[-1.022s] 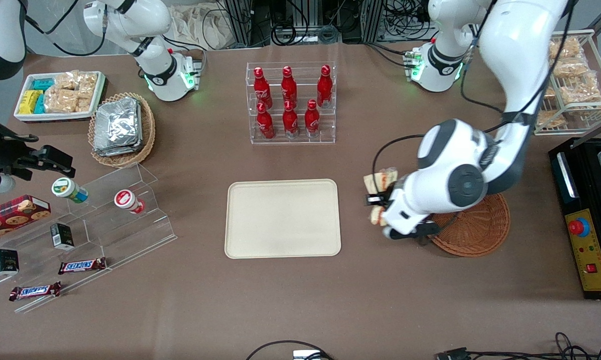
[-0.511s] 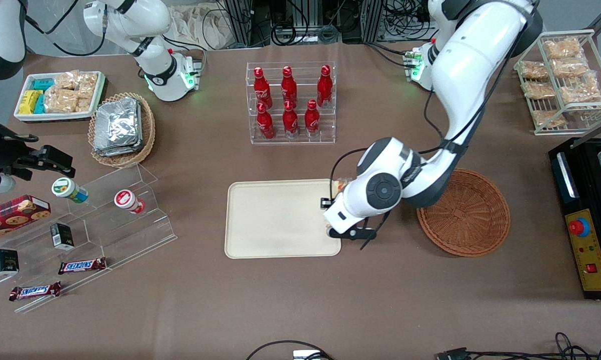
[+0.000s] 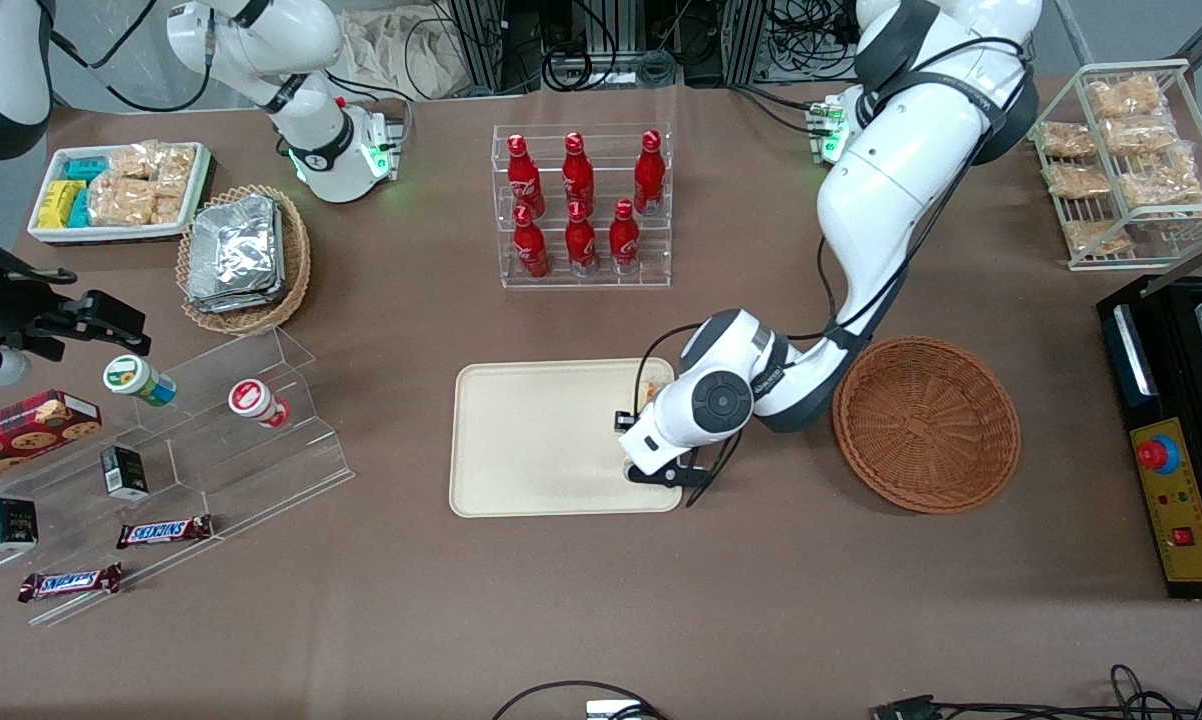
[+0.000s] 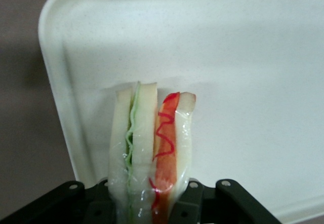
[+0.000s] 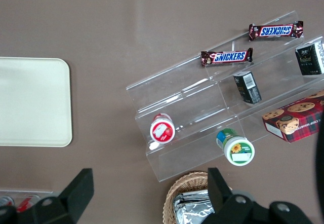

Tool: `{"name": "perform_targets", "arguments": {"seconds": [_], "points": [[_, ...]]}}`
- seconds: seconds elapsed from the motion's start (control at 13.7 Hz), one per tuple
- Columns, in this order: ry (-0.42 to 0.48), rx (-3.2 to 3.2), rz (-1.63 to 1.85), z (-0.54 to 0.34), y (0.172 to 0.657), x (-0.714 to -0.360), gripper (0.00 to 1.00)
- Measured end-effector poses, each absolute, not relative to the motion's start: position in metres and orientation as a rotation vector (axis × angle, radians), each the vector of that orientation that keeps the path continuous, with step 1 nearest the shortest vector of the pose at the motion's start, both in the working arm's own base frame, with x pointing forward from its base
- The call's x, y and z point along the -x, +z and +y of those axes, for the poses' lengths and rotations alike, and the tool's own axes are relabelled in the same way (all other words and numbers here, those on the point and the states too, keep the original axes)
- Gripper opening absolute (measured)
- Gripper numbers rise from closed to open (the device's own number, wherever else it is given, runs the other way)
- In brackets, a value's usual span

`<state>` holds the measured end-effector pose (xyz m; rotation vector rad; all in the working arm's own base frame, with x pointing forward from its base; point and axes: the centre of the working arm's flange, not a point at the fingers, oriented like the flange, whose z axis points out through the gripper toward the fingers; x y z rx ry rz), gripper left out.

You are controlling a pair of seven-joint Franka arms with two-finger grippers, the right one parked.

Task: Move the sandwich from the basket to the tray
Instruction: 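Lower the sandwich onto the tray and open the left gripper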

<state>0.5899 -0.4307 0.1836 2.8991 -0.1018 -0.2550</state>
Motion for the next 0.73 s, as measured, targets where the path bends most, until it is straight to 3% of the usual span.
{"name": "perform_targets", "arguments": {"seconds": [0.15,0.22,0.29,0.73], "points": [[-0.246,-2.892,-0.096,-0.432,0.173,-0.590,0.30],[-0.246,-2.891,-0.096,-0.432,0.173,-0.590,0.30],[-0.240,-2.889,-0.095,-0.432,0.173,-0.591,0.38],[-0.154,-2.923,-0.138,-0.426,0.175,-0.600,0.99]]}}
